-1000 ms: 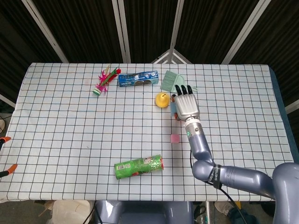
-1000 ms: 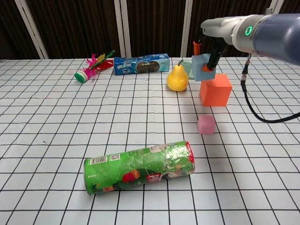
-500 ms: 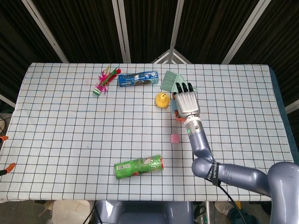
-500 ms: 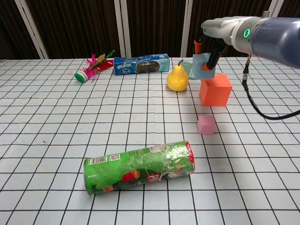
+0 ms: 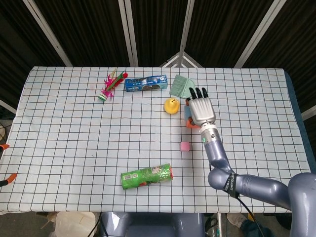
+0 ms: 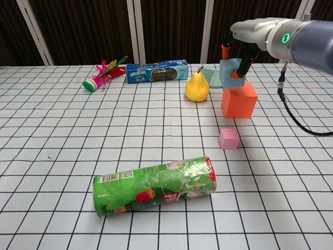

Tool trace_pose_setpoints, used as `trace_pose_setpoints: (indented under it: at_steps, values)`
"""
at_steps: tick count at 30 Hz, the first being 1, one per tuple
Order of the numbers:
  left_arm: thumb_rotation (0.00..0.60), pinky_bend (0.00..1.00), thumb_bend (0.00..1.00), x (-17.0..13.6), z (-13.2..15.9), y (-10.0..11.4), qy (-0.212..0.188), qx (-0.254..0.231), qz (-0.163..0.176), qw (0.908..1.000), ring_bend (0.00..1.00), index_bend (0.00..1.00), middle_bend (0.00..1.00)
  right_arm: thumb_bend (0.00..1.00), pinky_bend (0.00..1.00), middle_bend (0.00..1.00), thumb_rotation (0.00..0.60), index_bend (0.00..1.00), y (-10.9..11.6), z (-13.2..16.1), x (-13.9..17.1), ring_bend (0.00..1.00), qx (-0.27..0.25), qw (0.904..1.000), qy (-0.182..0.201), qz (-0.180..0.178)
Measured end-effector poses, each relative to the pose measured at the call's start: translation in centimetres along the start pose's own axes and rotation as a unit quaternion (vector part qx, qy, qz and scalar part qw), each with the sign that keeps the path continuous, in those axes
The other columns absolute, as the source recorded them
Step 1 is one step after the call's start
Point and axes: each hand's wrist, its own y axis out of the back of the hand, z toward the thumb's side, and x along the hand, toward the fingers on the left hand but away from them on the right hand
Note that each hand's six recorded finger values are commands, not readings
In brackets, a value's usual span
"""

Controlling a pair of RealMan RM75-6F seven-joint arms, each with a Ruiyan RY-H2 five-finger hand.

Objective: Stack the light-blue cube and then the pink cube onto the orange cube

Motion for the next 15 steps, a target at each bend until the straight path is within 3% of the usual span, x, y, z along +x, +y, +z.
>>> trace_pose_setpoints:
  at_steps: [15]
  values:
    - [0.6,0.02,0.21,-0.01,-0.1,-0.05,0.01,0.006,0.004,0.9999,0.0,0.2,0.02,0.38,0.0,0.07,0.6,0.43,-0.86,-0.91,-0.76,0.03,0.0,1.0,0.005,0.001]
